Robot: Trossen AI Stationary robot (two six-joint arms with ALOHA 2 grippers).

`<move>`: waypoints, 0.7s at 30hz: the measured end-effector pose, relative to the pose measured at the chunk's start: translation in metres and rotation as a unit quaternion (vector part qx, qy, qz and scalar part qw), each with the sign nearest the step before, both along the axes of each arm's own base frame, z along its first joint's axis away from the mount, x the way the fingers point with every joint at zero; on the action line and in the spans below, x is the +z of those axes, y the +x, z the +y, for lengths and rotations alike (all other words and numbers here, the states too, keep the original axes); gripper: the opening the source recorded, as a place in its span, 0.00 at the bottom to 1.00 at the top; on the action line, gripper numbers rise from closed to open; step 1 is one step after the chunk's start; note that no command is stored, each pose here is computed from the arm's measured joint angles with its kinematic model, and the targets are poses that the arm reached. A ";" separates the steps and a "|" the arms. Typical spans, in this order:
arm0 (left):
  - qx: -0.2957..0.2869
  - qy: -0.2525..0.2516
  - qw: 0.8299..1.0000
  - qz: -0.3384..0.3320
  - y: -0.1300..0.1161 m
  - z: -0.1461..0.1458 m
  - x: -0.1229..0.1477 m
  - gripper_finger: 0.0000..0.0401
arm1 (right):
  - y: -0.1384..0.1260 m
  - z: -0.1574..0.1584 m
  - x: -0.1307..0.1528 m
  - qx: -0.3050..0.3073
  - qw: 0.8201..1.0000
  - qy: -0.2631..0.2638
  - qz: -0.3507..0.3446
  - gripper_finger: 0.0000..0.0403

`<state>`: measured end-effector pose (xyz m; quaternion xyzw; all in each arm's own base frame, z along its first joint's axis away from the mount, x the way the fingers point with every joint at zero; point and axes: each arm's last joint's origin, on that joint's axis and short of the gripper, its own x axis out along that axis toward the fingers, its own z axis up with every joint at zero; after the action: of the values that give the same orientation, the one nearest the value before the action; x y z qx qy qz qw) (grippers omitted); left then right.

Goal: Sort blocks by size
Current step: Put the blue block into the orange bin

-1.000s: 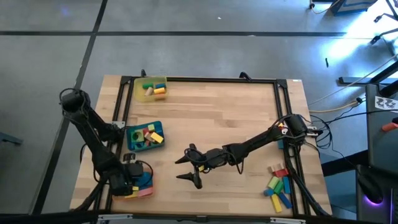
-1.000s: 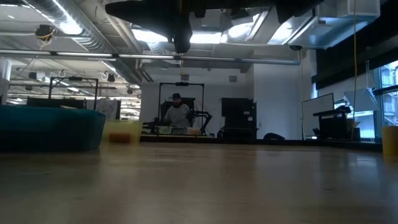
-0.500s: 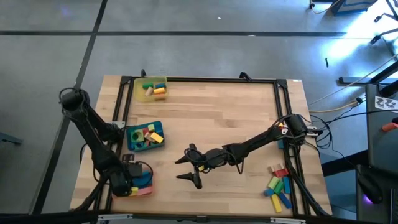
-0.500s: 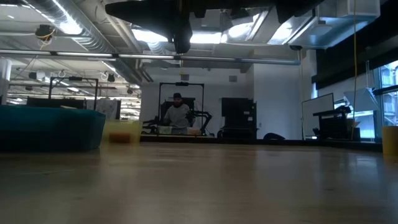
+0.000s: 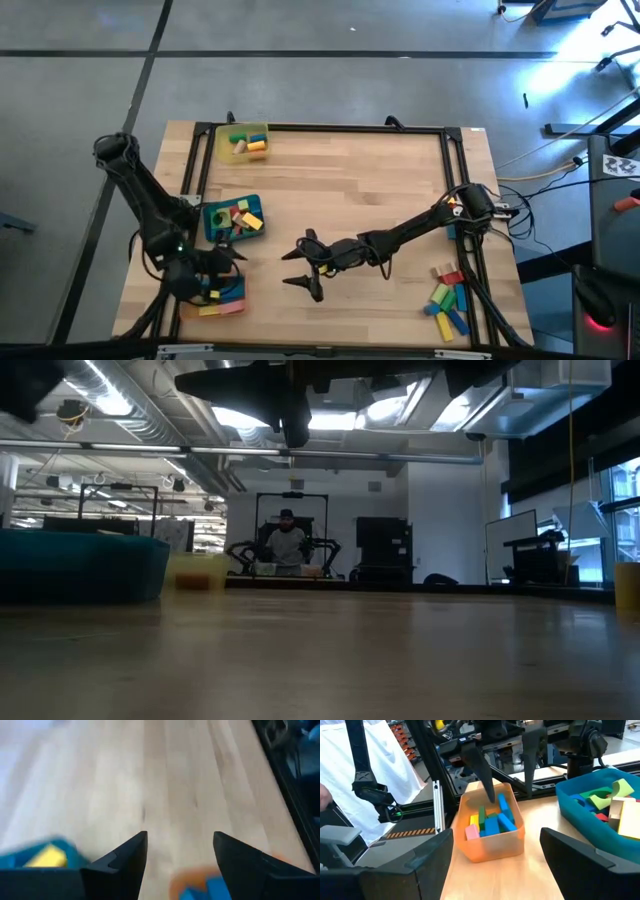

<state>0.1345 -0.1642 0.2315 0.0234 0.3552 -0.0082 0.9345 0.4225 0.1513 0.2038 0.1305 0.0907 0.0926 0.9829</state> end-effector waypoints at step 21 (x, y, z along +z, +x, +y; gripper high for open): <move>-0.095 -0.006 0.965 -0.245 0.048 0.058 -0.054 0.47 | -0.108 -0.048 0.069 -0.199 0.923 -0.061 0.324 0.74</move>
<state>0.1829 -0.1062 0.1772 0.0527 0.1110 -0.0936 0.9880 0.3145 0.1034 0.2731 0.1081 0.3822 -0.1583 0.9040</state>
